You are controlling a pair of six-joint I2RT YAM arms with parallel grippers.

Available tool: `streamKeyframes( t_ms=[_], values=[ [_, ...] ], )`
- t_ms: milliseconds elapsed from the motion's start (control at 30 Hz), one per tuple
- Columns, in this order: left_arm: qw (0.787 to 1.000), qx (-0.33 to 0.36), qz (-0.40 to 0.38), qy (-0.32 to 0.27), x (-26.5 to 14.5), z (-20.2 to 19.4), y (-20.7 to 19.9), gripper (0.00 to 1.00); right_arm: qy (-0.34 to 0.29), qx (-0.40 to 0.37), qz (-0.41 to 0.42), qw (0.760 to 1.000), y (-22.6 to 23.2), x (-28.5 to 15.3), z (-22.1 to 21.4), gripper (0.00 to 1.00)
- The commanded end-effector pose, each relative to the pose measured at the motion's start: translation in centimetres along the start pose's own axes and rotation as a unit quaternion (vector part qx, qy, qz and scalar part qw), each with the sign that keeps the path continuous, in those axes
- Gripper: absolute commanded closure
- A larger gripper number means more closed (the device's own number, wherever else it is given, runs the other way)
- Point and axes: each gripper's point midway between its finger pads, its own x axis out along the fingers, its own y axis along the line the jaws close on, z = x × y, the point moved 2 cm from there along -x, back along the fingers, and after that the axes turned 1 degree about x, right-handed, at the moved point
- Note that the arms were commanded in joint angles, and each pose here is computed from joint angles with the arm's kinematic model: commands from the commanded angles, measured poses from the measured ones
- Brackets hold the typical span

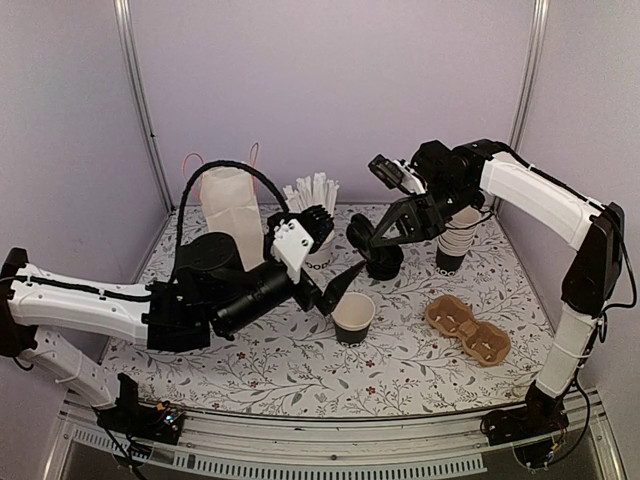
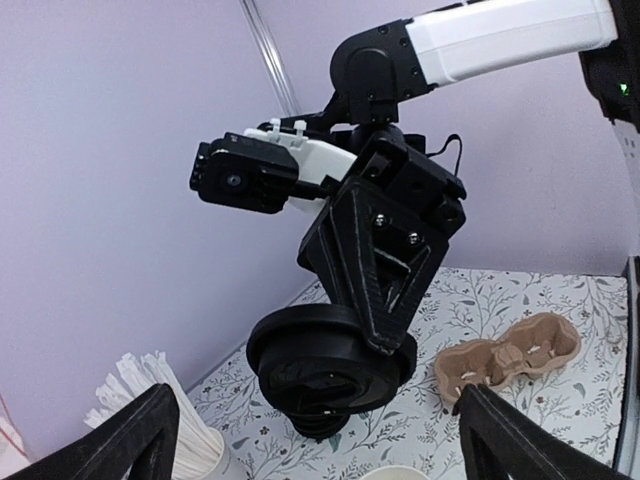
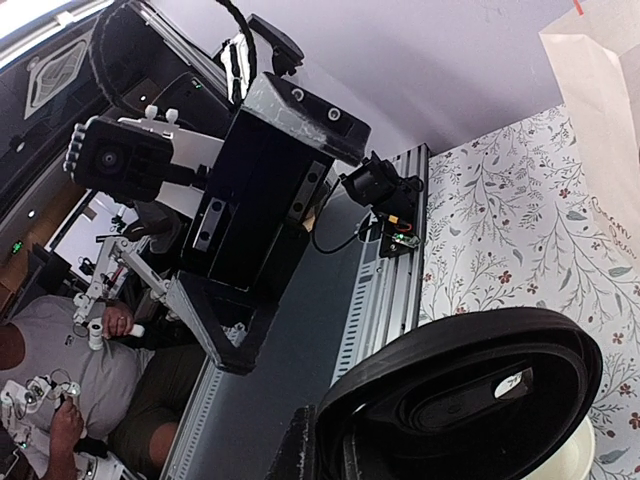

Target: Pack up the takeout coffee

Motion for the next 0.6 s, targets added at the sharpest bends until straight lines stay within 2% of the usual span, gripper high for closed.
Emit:
streamKeyframes(
  t_ms=[0,200,567],
  values=[
    [0.996,0.089,0.0,0.0,1.5,1.3,-1.2,0.01,-0.061,-0.119,0.067,0.989,4.0,-0.7,1.4,0.96],
    [0.989,0.145,-0.014,0.012,2.6,1.6,-1.7,0.04,-0.071,-0.112,0.079,0.988,4.6,-0.8,1.5,0.97],
    [0.982,0.175,-0.057,0.043,3.4,0.5,-1.7,0.09,-0.096,-0.106,0.108,0.984,5.7,-1.1,2.0,1.0]
  ],
)
